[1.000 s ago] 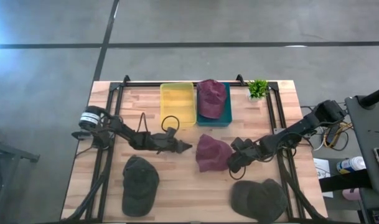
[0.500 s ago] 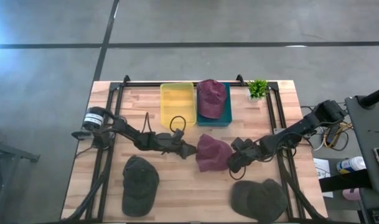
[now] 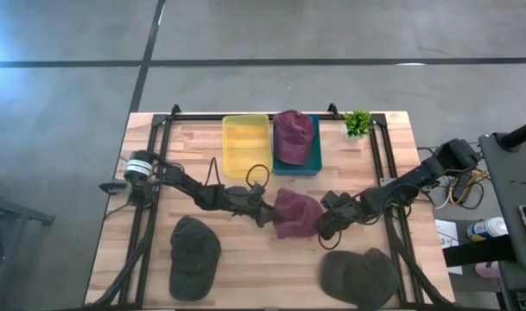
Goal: Sort caps
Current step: Put the red cap into the blue bin
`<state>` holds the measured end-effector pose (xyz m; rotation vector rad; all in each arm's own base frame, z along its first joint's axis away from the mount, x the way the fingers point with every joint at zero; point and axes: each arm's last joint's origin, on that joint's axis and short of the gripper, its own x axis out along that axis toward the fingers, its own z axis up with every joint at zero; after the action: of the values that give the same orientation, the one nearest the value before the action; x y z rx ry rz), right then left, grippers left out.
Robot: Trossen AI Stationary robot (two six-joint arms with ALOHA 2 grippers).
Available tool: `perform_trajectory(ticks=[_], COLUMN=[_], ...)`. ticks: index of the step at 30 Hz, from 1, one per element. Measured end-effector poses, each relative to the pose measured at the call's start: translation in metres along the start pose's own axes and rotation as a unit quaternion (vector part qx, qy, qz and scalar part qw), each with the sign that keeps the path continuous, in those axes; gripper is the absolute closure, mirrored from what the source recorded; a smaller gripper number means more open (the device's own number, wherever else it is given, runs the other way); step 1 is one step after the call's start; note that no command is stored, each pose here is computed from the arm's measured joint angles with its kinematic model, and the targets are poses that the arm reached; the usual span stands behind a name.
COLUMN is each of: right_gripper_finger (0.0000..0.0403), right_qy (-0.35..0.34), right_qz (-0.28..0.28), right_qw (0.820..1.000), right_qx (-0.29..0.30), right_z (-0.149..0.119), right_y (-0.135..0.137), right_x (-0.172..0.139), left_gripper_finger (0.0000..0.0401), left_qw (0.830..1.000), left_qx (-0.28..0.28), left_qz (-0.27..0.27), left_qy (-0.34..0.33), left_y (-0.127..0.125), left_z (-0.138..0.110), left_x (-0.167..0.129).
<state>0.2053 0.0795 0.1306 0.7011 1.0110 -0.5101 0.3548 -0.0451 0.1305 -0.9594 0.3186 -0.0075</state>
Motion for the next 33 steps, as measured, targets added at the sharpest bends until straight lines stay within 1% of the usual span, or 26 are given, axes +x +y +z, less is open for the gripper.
perform_trajectory(ticks=[4, 7, 9, 12, 16, 18, 21, 23, 27, 30, 33], right_gripper_finger=[0.0282, 0.0282, 0.0282, 0.0282, 0.0282, 0.0282, 0.0282, 0.0282, 0.0282, 0.0282, 0.0282], right_qy=[0.002, 0.001, 0.001, 0.001, 0.002, 0.002, 0.003, 0.003, -0.001, -0.009, -0.025], right_qz=[-0.001, -0.001, -0.001, -0.001, -0.001, 0.000, 0.000, 0.000, 0.006, 0.016, 0.034], right_qw=[1.000, 1.000, 1.000, 1.000, 1.000, 1.000, 1.000, 1.000, 1.000, 0.998, 0.995], right_qx=[0.000, 0.000, 0.000, 0.000, 0.002, 0.002, 0.001, -0.004, -0.026, -0.058, -0.088], right_z=[0.000, 0.000, 0.000, 0.000, 0.000, 0.000, 0.000, 0.000, 0.001, 0.002, 0.005], right_y=[0.000, 0.000, 0.000, 0.000, 0.000, 0.000, 0.000, 0.000, 0.000, 0.000, 0.000], right_x=[0.000, 0.000, 0.000, 0.000, 0.000, 0.000, 0.000, 0.000, -0.002, -0.009, -0.019], left_gripper_finger=[0.0178, 0.0203, 0.0229, 0.0280, 0.0351, 0.0379, 0.0381, 0.0379, 0.0379, 0.0379, 0.0379], left_qw=[1.000, 0.999, 0.999, 0.999, 1.000, 1.000, 1.000, 1.000, 0.998, 0.995, 0.988], left_qx=[-0.008, -0.012, -0.012, -0.001, 0.018, 0.023, 0.026, 0.028, 0.029, 0.022, 0.018], left_qz=[-0.017, -0.023, -0.023, -0.026, 0.010, 0.014, 0.007, -0.007, -0.056, -0.087, -0.144], left_qy=[0.018, 0.026, 0.027, 0.019, 0.006, 0.002, -0.006, -0.003, 0.022, 0.043, 0.056], left_y=[-0.004, -0.006, -0.007, -0.010, -0.009, -0.010, -0.012, -0.014, -0.022, -0.026, -0.037], left_z=[0.001, 0.002, 0.002, 0.005, 0.008, 0.012, 0.021, 0.028, 0.042, 0.052, 0.069], left_x=[0.005, 0.006, 0.006, 0.008, 0.011, 0.013, 0.014, 0.015, 0.016, 0.016, 0.015])
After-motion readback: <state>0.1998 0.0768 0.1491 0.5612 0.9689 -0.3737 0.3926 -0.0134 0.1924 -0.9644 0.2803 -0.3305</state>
